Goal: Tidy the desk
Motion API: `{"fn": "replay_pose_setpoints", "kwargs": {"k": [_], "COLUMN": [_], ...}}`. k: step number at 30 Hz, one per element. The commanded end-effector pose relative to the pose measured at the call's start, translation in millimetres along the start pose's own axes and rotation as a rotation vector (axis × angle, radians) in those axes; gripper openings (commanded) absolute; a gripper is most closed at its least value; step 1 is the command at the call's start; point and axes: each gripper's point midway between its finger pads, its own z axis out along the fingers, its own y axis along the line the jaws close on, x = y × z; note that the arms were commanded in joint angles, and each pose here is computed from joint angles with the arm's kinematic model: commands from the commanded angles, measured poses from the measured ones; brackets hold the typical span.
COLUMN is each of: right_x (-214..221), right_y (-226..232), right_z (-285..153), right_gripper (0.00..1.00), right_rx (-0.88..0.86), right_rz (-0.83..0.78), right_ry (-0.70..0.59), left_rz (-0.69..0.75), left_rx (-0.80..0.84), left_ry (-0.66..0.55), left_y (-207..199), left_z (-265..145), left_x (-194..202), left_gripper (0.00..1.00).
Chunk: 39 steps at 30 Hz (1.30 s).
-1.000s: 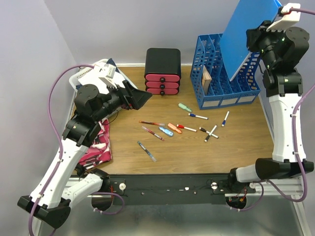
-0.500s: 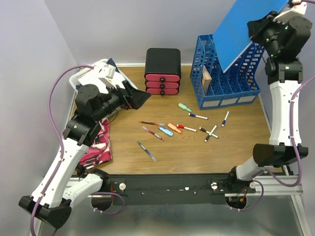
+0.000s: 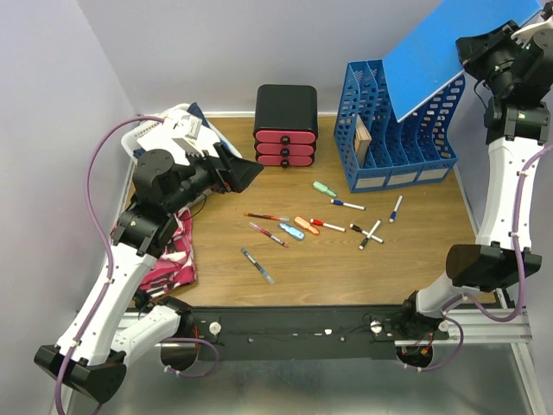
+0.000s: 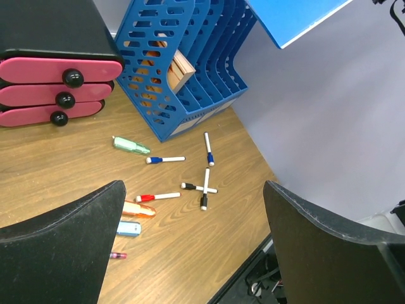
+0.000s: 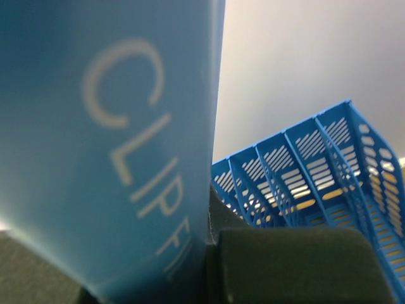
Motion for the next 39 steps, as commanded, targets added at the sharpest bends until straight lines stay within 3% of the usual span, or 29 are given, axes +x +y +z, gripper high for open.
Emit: {"fn": "replay_pose_setpoints", "kwargs": {"k": [1, 8, 15, 24, 28, 34, 39], "right_x": [-2.3, 11.6, 12.0, 51.3, 89.2, 94.7, 119.3], "right_y": [6.1, -19.4, -35.4, -42.3, -44.3, -22.9, -13.4], "right_z": [1.8, 8.3, 10.9, 13.2, 6.2, -0.7, 1.0], "right_gripper": [0.01, 0.01, 0.01, 0.00, 0.01, 0.01, 0.00], "right_rx": [-0.081, -0.052, -0.036, -0.173, -0.278, -0.416, -0.481], "right_rz": [0.070, 0.116, 0.062, -0.218, -0.309, -0.435, -0.459], "right_ry": [0.012, 0.051, 0.047, 0.141, 0.185, 0.093, 0.095], "left_rz": [0.003, -0.003, -0.016, -0.025, -0.033, -0.035, -0.052], "left_rx": [0.020, 0.016, 0.007, 0.005, -0.001, -0.010, -0.015], "left_ry": [-0.020, -0.033, -0.038, -0.035, -0.035, -0.028, -0.028], "left_y": [-2.7, -2.2, 0.6, 2.9, 4.5, 7.0, 8.2], "left_z": [-4.2, -5.6, -6.5, -3.2, -2.5, -1.1, -1.9], "left_x": [-2.3, -3.2, -1.5, 0.1, 0.6, 2.2, 4.0], "left_gripper": [0.99, 0.99, 0.99, 0.99, 0.99, 0.99, 0.99]}}
